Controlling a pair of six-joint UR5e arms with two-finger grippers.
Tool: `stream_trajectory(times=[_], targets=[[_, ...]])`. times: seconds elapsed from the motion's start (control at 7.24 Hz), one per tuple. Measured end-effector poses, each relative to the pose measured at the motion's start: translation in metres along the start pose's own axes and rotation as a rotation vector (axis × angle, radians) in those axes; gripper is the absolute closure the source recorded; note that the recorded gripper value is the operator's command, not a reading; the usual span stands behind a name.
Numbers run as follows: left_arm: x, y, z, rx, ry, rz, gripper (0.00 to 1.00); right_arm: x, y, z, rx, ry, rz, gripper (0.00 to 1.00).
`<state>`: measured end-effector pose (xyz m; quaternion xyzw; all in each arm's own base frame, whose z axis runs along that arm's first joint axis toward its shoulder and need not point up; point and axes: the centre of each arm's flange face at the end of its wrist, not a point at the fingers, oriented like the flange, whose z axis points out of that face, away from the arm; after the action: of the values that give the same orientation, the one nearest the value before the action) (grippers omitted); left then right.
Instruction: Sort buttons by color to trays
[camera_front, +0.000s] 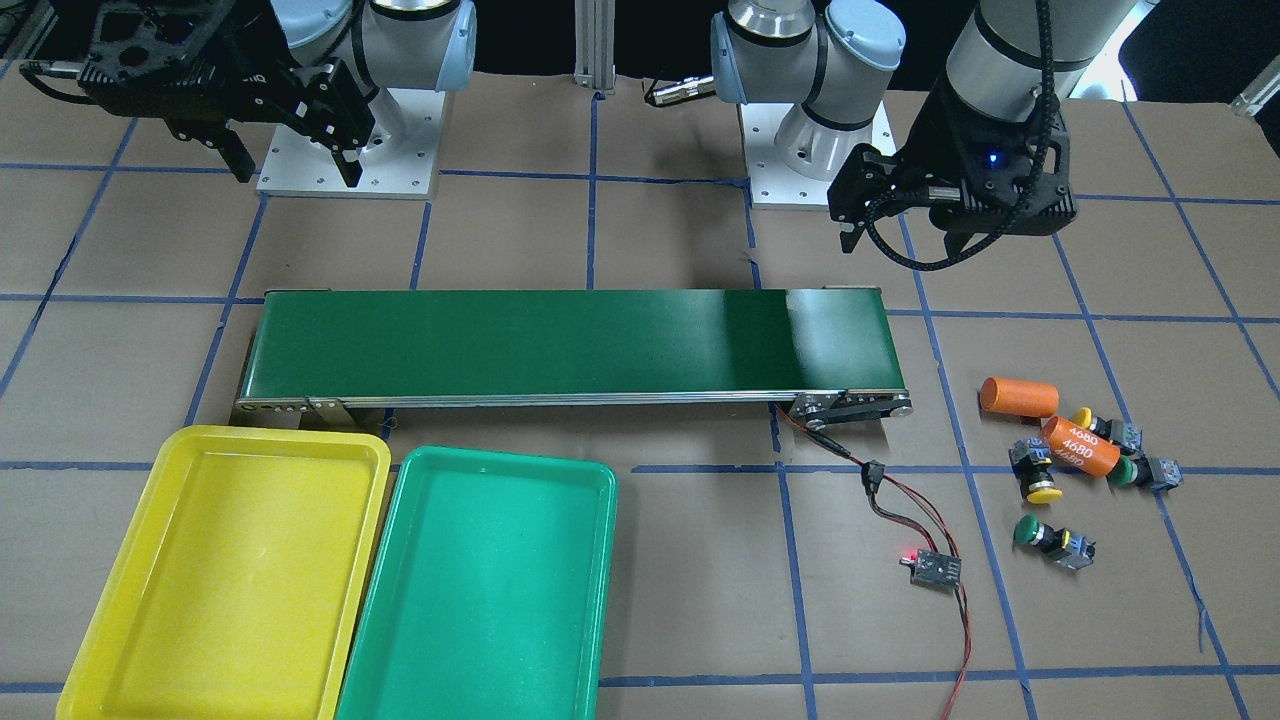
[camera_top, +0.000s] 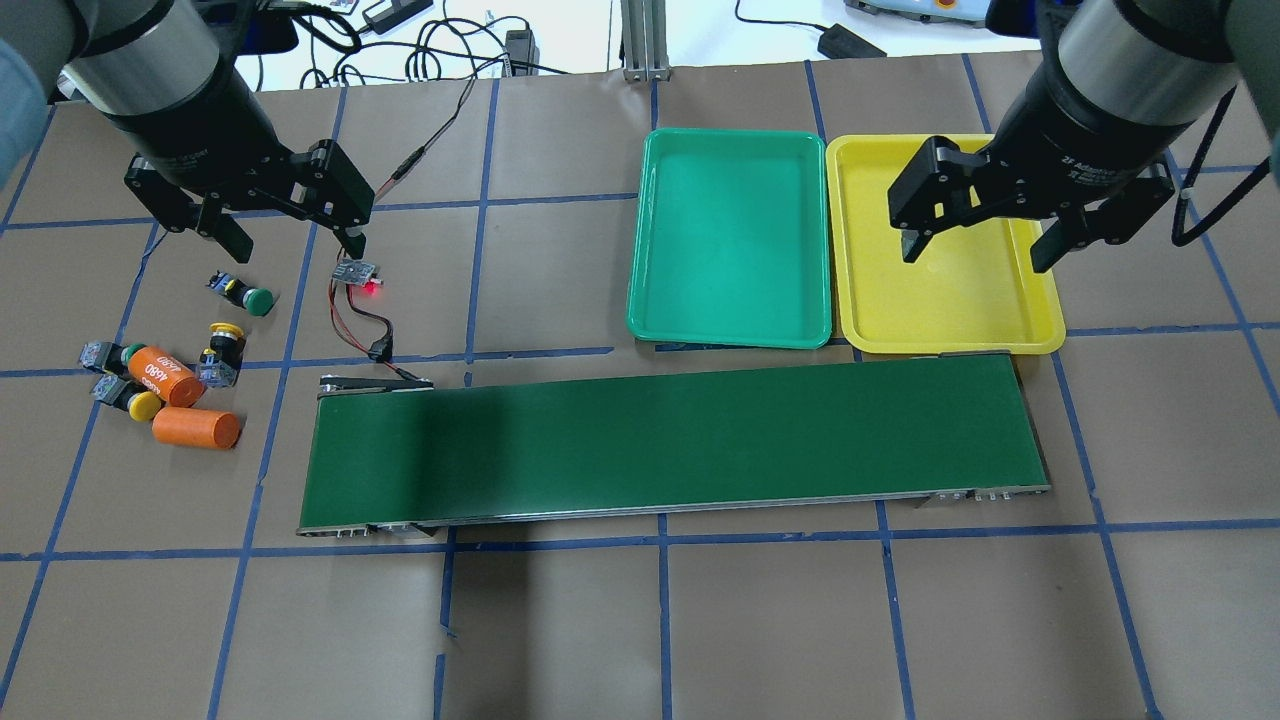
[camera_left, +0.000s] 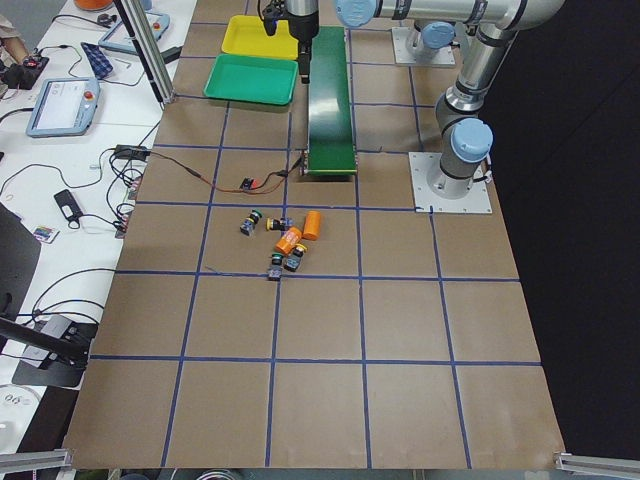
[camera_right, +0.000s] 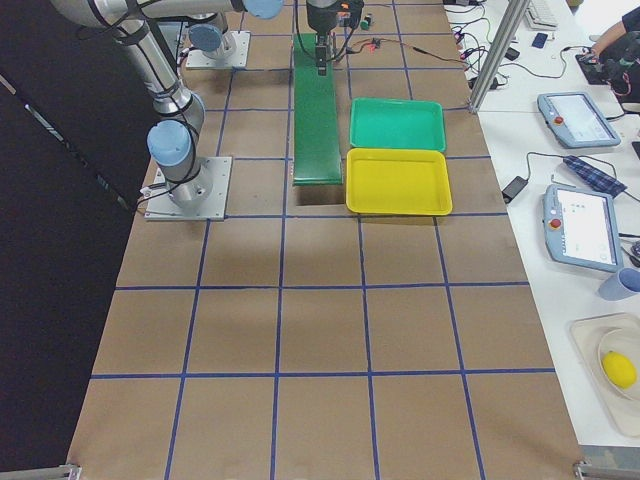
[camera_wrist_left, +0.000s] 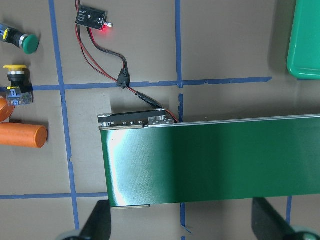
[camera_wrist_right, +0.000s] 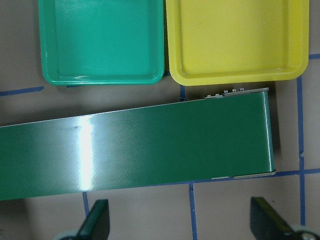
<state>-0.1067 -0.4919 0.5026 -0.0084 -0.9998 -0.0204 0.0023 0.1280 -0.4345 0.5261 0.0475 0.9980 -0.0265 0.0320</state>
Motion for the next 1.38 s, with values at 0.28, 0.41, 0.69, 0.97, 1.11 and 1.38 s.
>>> stream_trajectory(times=[0.28,0.41,0.69,0.97,1.11,1.38], targets=[[0.000,-0.001,0.001,-0.001,0.000,-0.001,0.00,0.002,-0.005,0.000,0.034,0.007,-0.055,0.00],[-0.001,-0.001,0.002,-0.001,0.000,0.000,0.00,0.003,-0.005,0.002,0.038,0.012,-0.076,0.00],[-0.001,-0.003,0.006,-0.008,-0.003,0.006,0.00,0.005,-0.003,0.013,0.021,0.022,-0.084,0.00],[-0.033,-0.040,0.032,-0.014,-0.004,0.051,0.00,0.006,-0.002,0.016,0.014,0.025,-0.085,0.00],[-0.072,-0.062,0.056,-0.024,0.008,0.091,0.00,0.006,-0.002,0.016,0.013,0.025,-0.085,0.00],[-0.156,-0.092,0.102,-0.034,0.024,0.216,0.00,0.006,-0.002,0.017,0.011,0.026,-0.084,0.00]])
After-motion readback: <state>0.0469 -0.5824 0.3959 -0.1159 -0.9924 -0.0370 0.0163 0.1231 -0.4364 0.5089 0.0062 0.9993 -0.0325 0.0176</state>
